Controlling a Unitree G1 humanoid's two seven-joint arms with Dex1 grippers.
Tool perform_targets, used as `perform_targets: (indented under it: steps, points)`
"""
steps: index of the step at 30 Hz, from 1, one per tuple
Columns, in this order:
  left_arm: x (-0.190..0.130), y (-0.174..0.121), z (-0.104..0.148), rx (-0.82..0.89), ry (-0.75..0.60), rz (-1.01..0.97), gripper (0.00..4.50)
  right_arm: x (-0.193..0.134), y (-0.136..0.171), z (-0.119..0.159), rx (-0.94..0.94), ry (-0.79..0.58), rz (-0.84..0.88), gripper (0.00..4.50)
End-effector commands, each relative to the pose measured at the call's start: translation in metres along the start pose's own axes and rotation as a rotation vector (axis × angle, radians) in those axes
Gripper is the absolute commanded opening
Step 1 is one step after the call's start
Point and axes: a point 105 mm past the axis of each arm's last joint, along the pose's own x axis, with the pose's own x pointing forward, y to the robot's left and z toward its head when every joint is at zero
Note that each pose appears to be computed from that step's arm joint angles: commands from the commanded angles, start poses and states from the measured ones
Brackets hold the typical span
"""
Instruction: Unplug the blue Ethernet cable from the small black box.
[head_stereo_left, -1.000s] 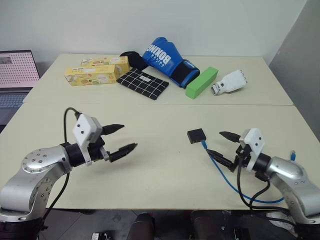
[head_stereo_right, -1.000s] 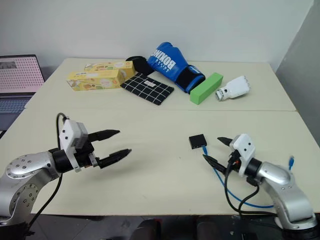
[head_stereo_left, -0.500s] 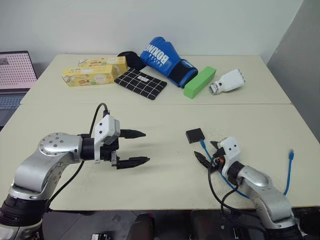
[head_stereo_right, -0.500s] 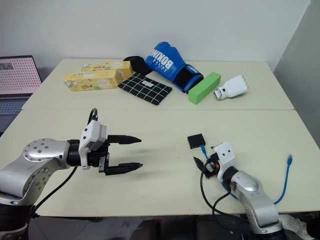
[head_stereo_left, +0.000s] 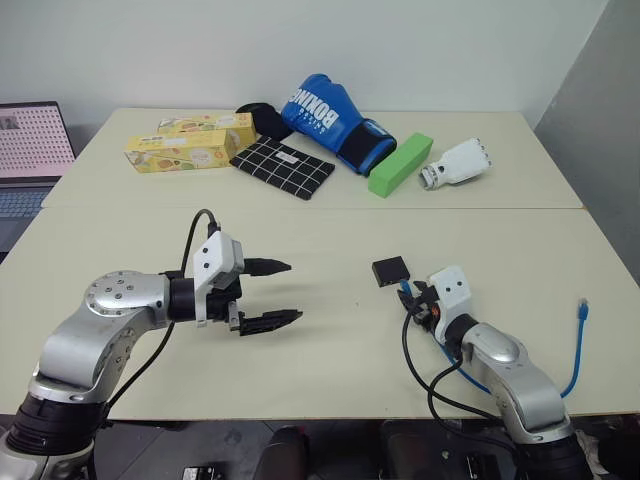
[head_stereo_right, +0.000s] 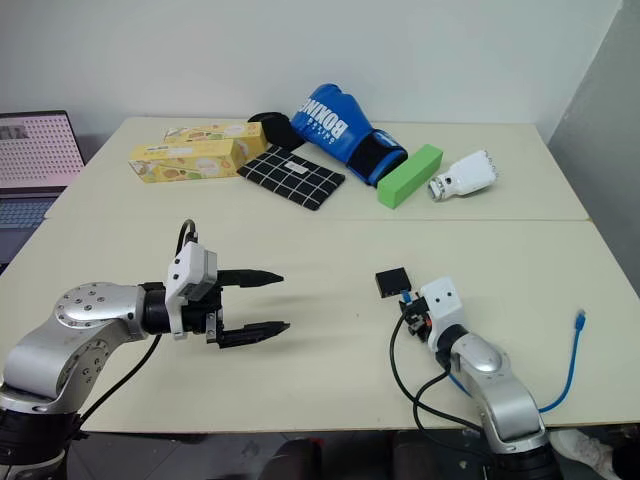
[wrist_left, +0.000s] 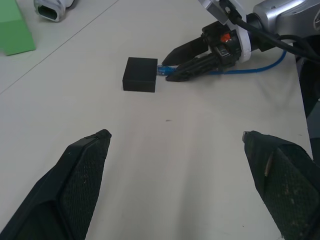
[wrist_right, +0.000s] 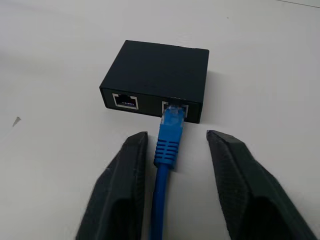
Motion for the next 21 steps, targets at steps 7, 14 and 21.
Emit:
perform_targets:
  steps: [7,14,21]
  points:
    - [0.001,0.014,-0.002,-0.192,-0.085,0.086,4.50,0.002,0.005,0.040,-0.240,-0.127,0.098,0.13]
    - [-0.001,0.004,0.006,-0.381,-0.151,-0.031,4.50,0.000,0.035,0.087,-0.677,-0.367,0.422,0.13]
    - [0.001,0.003,0.010,-0.490,-0.213,-0.060,4.50,-0.010,0.061,0.112,-0.953,-0.532,0.694,0.13]
